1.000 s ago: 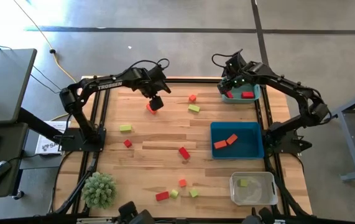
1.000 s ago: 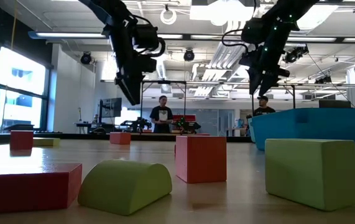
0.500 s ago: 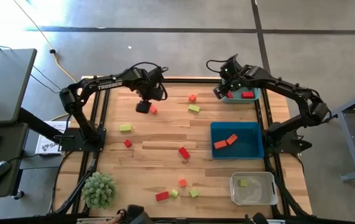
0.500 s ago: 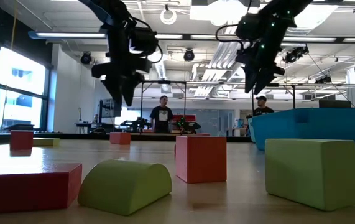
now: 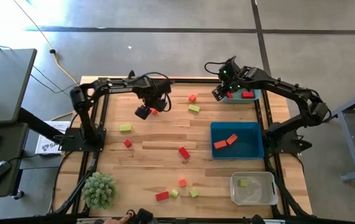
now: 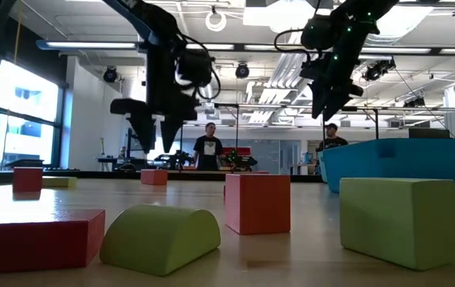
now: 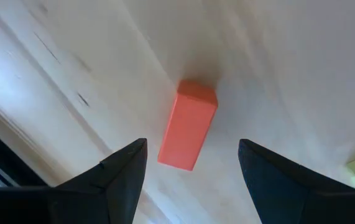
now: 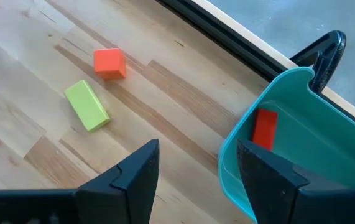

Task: Sort & place blocks by color
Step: Put the orange wooden block into the blue bin

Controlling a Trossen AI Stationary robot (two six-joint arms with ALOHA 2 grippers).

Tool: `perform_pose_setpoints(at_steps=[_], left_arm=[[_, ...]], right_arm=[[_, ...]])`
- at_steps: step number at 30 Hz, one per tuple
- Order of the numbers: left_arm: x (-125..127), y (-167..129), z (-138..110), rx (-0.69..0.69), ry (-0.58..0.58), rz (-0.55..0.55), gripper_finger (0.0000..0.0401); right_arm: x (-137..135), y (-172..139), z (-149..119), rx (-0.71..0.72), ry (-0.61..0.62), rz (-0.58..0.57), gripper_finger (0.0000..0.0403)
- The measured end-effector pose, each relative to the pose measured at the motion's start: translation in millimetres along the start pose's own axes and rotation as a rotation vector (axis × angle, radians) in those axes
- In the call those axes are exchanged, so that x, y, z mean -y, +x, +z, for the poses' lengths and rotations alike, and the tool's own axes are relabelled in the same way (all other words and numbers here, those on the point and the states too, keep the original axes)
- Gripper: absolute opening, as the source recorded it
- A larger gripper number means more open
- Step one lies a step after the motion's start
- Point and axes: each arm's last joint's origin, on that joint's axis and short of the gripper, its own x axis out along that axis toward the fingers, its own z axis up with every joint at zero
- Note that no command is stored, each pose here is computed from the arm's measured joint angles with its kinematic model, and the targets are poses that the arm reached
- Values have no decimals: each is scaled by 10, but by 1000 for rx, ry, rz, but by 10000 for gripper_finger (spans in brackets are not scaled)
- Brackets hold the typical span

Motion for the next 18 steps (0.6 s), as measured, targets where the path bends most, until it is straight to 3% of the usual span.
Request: perform_pose_setpoints(at_steps=[9,18], left_arm=[[-25,335,98,-109,-7,-39,243],[-92,533,115,-181,-20,-2,242]], right_arm=[[1,0,-4,-5,-1,-1,202],[1,0,-4,-5,-2,-1,202]])
